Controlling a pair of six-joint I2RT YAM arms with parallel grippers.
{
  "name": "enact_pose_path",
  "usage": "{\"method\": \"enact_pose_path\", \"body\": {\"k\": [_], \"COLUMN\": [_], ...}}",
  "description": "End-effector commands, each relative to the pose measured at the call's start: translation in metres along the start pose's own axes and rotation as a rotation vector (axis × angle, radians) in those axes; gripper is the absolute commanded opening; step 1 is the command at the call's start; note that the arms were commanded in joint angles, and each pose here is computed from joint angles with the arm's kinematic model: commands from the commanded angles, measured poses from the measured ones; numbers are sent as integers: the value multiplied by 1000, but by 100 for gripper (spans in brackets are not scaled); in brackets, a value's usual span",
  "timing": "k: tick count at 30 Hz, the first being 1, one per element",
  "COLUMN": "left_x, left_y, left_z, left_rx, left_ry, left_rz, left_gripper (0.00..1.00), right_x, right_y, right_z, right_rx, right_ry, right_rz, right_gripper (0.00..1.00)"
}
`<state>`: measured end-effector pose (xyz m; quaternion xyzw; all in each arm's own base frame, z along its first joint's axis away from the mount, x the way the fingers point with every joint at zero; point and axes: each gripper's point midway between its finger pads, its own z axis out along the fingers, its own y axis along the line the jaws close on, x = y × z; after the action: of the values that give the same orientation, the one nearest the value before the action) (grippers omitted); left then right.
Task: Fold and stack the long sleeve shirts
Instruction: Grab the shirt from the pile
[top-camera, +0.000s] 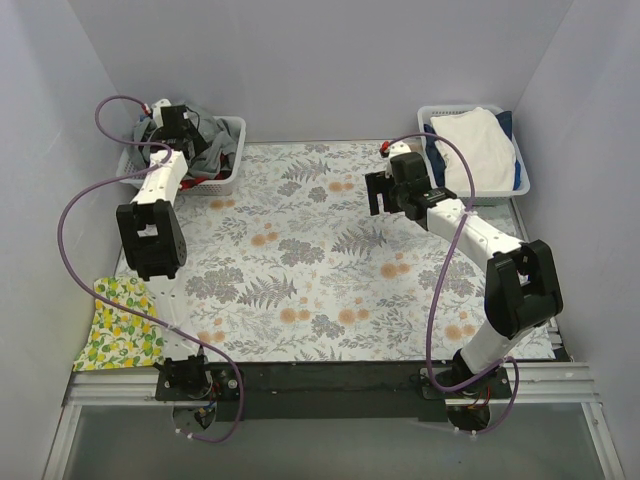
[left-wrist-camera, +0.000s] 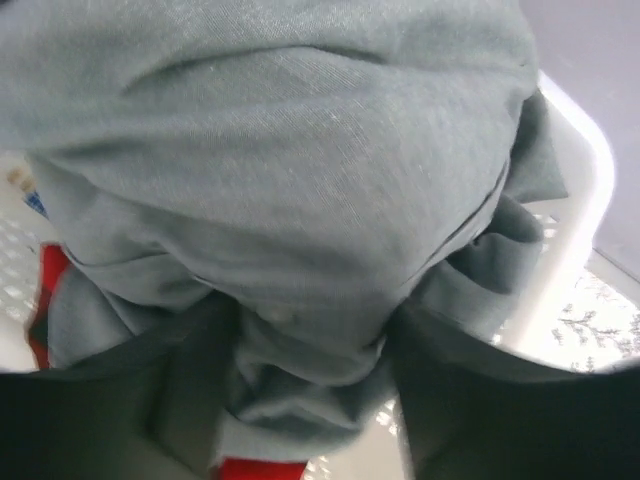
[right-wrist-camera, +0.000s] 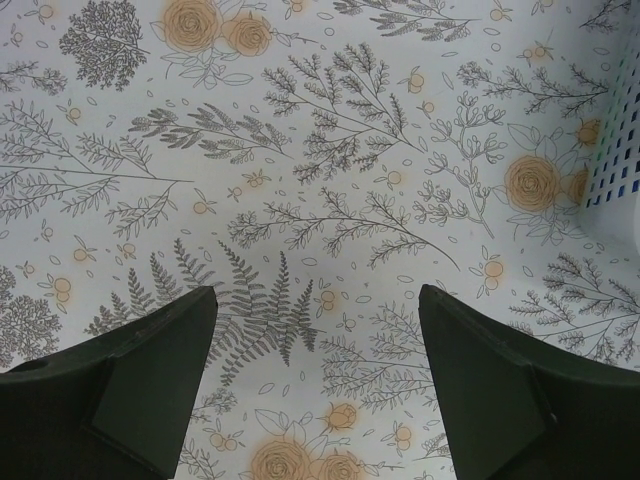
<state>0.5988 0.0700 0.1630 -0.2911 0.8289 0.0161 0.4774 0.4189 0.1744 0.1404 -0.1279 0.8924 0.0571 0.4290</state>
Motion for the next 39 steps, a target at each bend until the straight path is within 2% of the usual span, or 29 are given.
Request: {"method": "enact_pose_path", "body": {"k": [1,2,6,15,19,21,26,29,30,33,34,35,36,37,39], "left_x": [-31,-32,-52,-105,-120,-128,-148,-161,-167,-165,-158,-150,-137,-125,-108], "left_y": [-13,-13,-22,-28,-28,-34,-46,-57,-62,-74,-72,-65,-58,-53,-48], "left_z": [-2,-3,-24,-103,-134,-152,-187,-212,-223,-236,-232,-225,-215,-206,-190], "left_rx": [41,42,80,146,173,214,304,376,408,491,483,452,424,406,376], "left_ry": [-64,-65,-99,-205,-246,-264,-305,-331,-347,-337,-321,-304,-278,-249,-198], "left_rz": [-26,-33,-59,-44,-35,-25,-19,-12,-10,17,20,19,14,11,7], "left_gripper": [40,28,11,10,14,20,22,12,0,0,2,27,33,47,60], "right_x": [-25,-26,-26,-21,-20,-22,-28,-35,-36,-39,-39,-41,-42,-42,-43], "right_y": [-4,-4,-5,-1,1,1,1,3,3,4,4,5,7,8,8], "right_z": [-5,-4,-4,-2,-1,-1,-2,-5,-6,-8,-8,-9,-10,-10,-10], "right_rx": [28,32,36,25,16,16,13,7,5,1,-1,-6,-16,-22,-22], "right_ry": [-45,-46,-46,-35,-31,-32,-46,-62,-67,-74,-74,-78,-80,-81,-81], "right_rz": [-8,-8,-7,13,21,23,22,26,27,31,31,35,37,39,41], "right_gripper": [90,90,90,90,89,89,89,89,89,89,89,89,89,89,89]}}
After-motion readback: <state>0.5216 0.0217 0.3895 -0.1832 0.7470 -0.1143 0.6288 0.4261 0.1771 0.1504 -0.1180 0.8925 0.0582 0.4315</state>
